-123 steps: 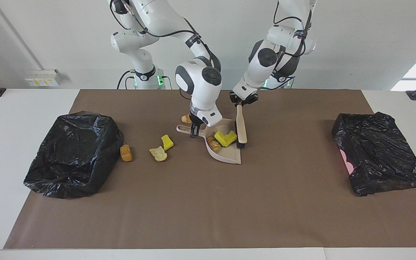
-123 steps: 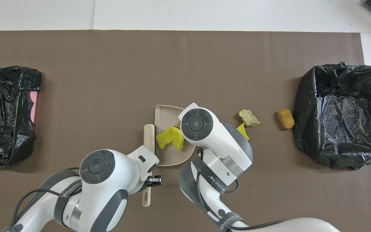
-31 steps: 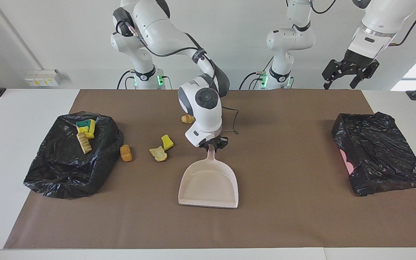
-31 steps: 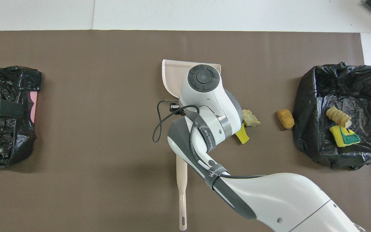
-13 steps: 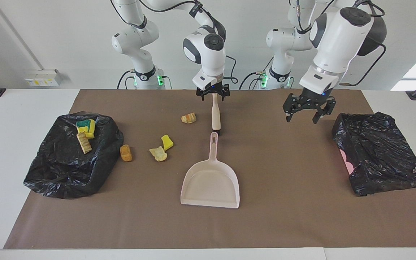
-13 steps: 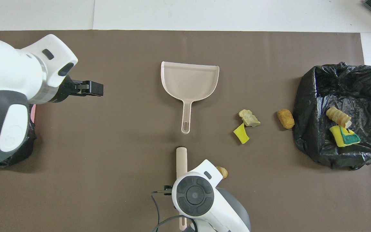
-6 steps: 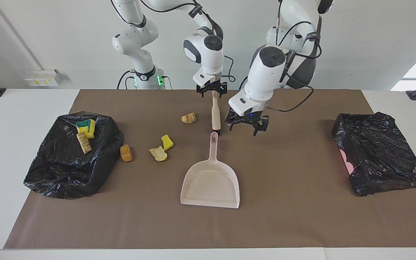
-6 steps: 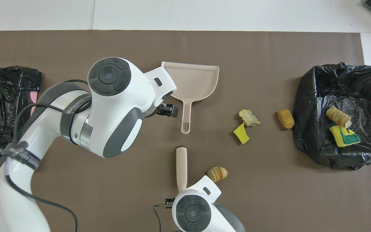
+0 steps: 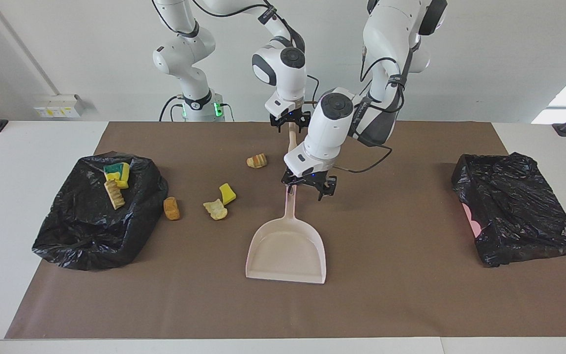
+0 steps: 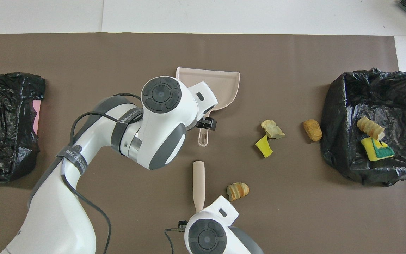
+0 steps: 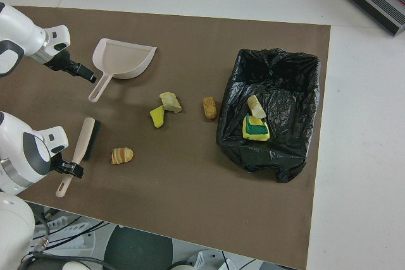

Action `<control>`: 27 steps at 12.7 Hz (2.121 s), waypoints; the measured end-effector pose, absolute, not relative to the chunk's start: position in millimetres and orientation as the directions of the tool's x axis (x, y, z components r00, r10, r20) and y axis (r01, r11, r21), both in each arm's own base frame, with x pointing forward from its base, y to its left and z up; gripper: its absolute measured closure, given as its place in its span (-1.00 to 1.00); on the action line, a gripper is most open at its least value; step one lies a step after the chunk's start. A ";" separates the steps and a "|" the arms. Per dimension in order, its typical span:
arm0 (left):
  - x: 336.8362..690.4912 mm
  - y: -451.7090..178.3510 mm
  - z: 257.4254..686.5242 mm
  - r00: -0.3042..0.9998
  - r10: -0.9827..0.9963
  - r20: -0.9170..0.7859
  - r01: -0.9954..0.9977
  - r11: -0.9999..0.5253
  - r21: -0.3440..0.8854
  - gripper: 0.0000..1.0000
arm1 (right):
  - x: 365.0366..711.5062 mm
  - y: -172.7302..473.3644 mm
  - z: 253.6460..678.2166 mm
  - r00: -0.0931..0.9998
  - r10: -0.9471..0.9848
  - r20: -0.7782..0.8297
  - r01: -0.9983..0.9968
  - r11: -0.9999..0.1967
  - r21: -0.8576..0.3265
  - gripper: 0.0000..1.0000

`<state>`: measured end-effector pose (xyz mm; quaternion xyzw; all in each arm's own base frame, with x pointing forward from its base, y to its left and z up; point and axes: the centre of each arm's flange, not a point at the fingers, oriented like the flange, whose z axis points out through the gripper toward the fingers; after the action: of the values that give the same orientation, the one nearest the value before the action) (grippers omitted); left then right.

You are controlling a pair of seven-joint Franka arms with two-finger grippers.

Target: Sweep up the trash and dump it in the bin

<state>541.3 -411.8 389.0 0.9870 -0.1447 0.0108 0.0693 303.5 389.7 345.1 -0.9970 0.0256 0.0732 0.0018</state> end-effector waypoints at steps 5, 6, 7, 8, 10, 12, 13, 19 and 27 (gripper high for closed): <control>541.7 -431.3 354.8 0.961 -0.275 0.027 -0.277 -0.951 0.137 -1.00 | 303.3 389.7 337.7 0.987 -0.052 -0.151 -0.052 -0.999 0.006 -0.26; 542.9 -431.1 356.6 0.961 -0.274 0.030 -0.276 -0.951 0.138 -0.92 | 303.7 390.1 336.7 0.987 -0.053 -0.150 -0.053 -0.999 0.004 -0.26; 543.1 -431.2 357.4 0.961 -0.274 0.030 -0.276 -0.951 0.138 -0.91 | 303.9 390.3 336.4 0.987 -0.053 -0.149 -0.053 -0.999 0.004 -0.13; 542.4 -431.0 357.1 0.961 -0.275 0.022 -0.275 -0.952 0.135 -0.68 | 303.4 390.7 336.4 0.988 -0.051 -0.149 -0.051 -0.999 0.003 -0.06; 538.7 -430.8 355.3 0.960 -0.279 -0.009 -0.276 -0.953 0.125 -0.10 | 297.9 395.0 336.5 0.988 -0.041 -0.152 -0.042 -0.999 0.001 -0.01; 538.9 -429.9 355.7 0.960 -0.280 -0.015 -0.277 -0.953 0.121 0.37 | 293.8 398.1 336.5 0.987 -0.038 -0.157 -0.039 -0.999 -0.003 0.43; 540.6 -428.5 356.7 0.960 -0.280 -0.013 -0.276 -0.953 0.121 0.37 | 293.5 398.6 336.7 0.987 -0.039 -0.158 -0.040 -0.999 -0.005 0.49; 570.8 -372.8 416.3 0.870 -0.491 0.041 -0.492 -0.865 0.098 0.37 | 305.1 395.0 353.7 0.982 -0.059 -0.177 -0.058 -0.998 0.008 0.49; 597.2 -279.3 426.2 0.570 -0.821 -0.021 -0.815 -0.568 0.115 0.37 | 428.2 242.9 433.2 0.958 -0.205 -0.200 -0.169 -0.968 0.183 0.49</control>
<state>597.2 -279.3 426.2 0.8848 -0.4623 -0.0363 0.0462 428.2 242.9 433.2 -0.9860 0.0950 0.1094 -0.0825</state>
